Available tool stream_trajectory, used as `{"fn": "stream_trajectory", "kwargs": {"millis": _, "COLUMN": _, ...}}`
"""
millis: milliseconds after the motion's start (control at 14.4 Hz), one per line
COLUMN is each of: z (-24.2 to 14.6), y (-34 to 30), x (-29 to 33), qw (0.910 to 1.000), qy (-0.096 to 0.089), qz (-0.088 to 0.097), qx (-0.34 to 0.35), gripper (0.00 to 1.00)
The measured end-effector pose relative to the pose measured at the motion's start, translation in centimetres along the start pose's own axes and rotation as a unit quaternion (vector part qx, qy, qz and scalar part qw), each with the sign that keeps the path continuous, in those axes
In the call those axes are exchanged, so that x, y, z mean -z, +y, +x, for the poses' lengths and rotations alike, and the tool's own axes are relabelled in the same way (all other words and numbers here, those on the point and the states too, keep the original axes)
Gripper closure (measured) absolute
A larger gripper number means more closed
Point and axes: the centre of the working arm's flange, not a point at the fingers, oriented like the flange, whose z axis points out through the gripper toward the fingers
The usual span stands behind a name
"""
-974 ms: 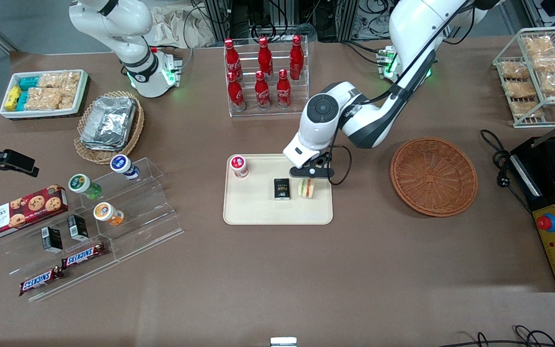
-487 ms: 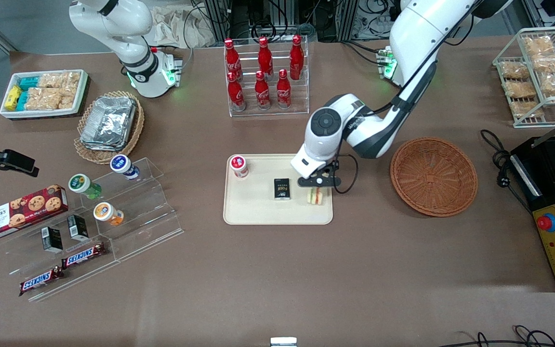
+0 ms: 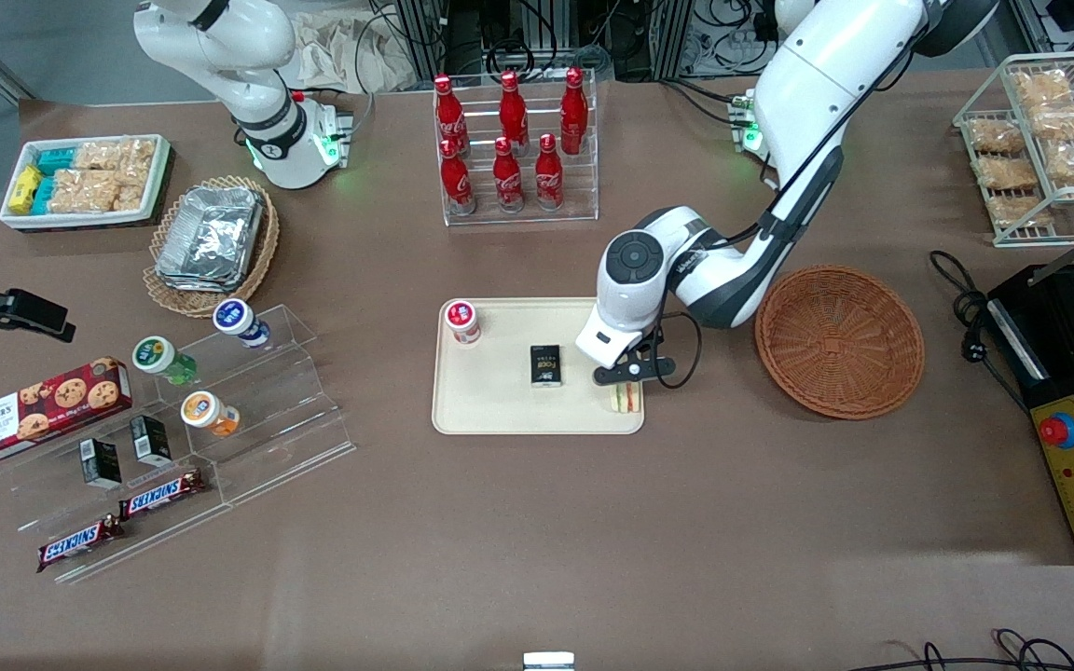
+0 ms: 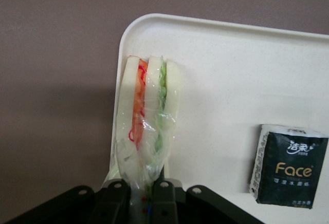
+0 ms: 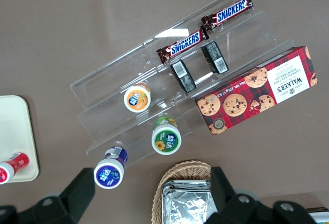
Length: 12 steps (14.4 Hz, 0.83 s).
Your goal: Place sandwich from basket to tray
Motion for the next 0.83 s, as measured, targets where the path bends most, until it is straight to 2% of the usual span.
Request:
{"fn": "stream_trajectory", "kwargs": {"millis": 278, "z": 0.4, "y": 0.2, "x": 0.4, "qw": 1.0000, "qy": 0.008, "qz": -0.003, "qx": 0.003, "gripper": 0.43}}
{"fn": "stream_trajectory", "kwargs": {"millis": 417, "z": 1.9, "y": 0.4, "x": 3.1, "qw": 0.9993, "qy": 0.028, "qz": -0.015, "qx": 0.021, "gripper": 0.23}}
{"fn": "stream_trajectory", "kwargs": {"millis": 557, "z": 4.0, "y": -0.2, "x": 8.8, "qw": 0.9969, "qy": 0.049, "qz": -0.014, "qx": 0.060, "gripper": 0.04}}
{"fn": "stream_trajectory", "kwargs": {"millis": 696, "z": 5.7, "y": -1.2, "x": 16.0, "qw": 0.9935, "qy": 0.059, "qz": -0.012, "qx": 0.097, "gripper": 0.00}}
{"fn": "stream_trajectory", "kwargs": {"millis": 835, "z": 7.1, "y": -3.6, "x": 22.2, "qw": 0.9895, "qy": 0.064, "qz": 0.001, "qx": 0.129, "gripper": 0.00}}
